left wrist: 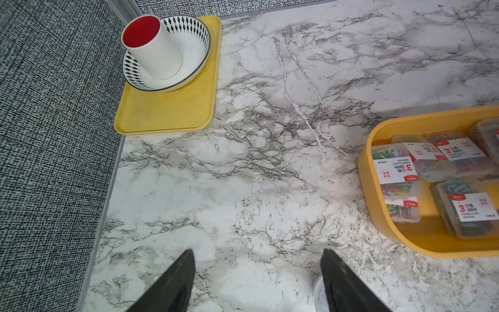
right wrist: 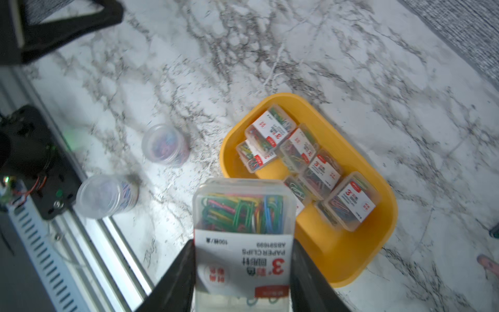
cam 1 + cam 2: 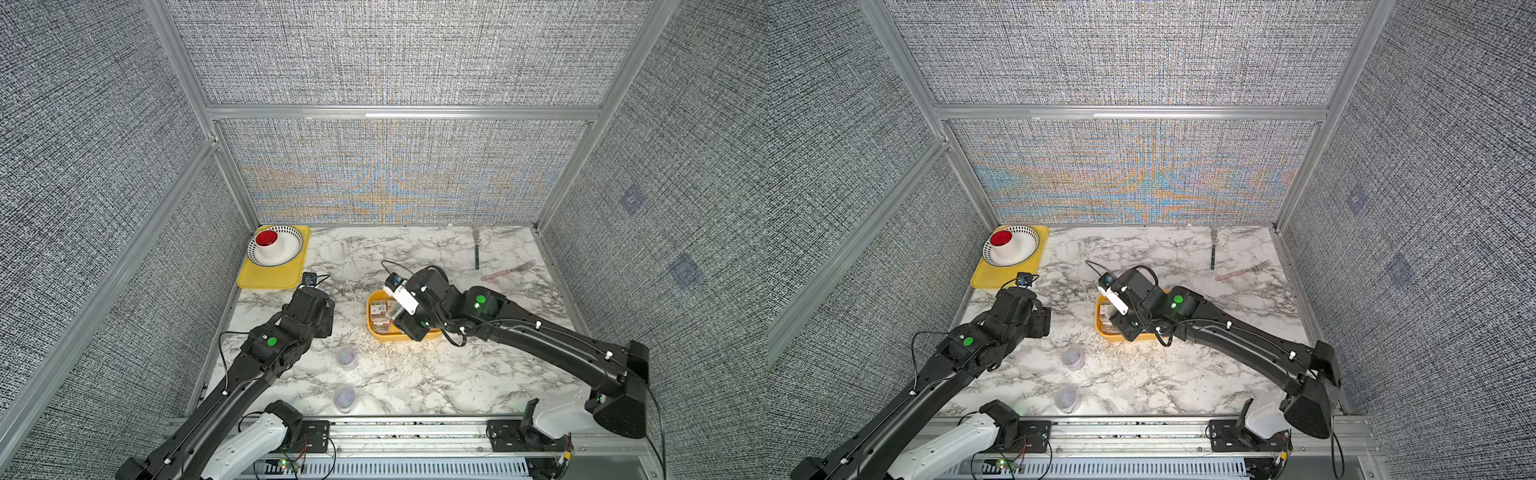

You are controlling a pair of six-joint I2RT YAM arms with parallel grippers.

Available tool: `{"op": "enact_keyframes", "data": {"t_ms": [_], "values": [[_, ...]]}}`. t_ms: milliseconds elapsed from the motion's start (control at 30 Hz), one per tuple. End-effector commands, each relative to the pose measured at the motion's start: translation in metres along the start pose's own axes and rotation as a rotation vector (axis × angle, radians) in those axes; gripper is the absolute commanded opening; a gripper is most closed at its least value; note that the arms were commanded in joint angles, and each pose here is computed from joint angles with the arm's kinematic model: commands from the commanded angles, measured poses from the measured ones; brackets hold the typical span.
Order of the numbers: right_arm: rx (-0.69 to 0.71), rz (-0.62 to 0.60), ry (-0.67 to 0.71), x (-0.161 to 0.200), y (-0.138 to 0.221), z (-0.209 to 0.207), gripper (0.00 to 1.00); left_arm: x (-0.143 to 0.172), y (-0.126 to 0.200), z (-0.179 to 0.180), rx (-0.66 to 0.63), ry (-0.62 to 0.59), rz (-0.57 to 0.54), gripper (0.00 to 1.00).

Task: Take the paper clips out of the storage box
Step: Place the boxed paper clips at the center of the board.

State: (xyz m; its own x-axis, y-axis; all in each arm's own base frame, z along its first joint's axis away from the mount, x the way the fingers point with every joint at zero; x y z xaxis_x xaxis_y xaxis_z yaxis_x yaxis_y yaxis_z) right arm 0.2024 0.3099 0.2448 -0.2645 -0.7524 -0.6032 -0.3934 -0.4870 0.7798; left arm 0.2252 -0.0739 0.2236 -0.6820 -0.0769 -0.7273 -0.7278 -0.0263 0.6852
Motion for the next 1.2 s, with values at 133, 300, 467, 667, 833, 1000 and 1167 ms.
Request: {"op": "enact_keyframes", "data": {"t_ms": [133,300,467,667,833,1000,1167], "values": [[-0.117,-0.104,0.358,0.012,0.0,0.045,0.46,-0.004,0.005,0.006,-0.018,0.024,-0.045,0.76],[-0.193,-0.147,0.515,0.023,-0.011,0.064,0.45,-0.005,0.005,0.006,-0.016,0.023,-0.045,0.76],[-0.254,-0.072,0.575,0.031,-0.039,0.077,0.44,-0.005,0.006,0.005,-0.009,0.023,-0.047,0.76],[-0.291,0.048,0.626,0.044,-0.08,0.089,0.43,-0.005,0.007,0.006,-0.005,0.022,-0.053,0.76],[-0.272,0.061,0.659,0.047,-0.098,0.088,0.42,-0.006,0.007,0.005,-0.001,0.016,-0.053,0.76],[-0.271,0.063,0.688,0.046,-0.112,0.086,0.42,-0.006,0.007,0.004,0.005,0.014,-0.052,0.76],[-0.27,0.103,0.69,0.054,-0.129,0.077,0.42,-0.006,0.008,0.005,0.005,0.014,-0.057,0.76]]}}
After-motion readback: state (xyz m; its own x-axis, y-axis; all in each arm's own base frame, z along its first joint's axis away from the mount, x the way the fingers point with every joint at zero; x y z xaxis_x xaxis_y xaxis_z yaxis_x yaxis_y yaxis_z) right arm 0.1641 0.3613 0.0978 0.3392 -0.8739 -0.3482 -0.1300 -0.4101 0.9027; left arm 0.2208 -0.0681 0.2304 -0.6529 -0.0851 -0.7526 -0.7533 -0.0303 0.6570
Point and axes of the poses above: each gripper's point midway between its finger pads, its own y axis back along the fingers, its own z axis along the line the jaws close on, x = y × z, the point moved 3 cm from there along y, back along the fingers, and after that the axes turned 11 degrees about y, right-handed, at the moved point
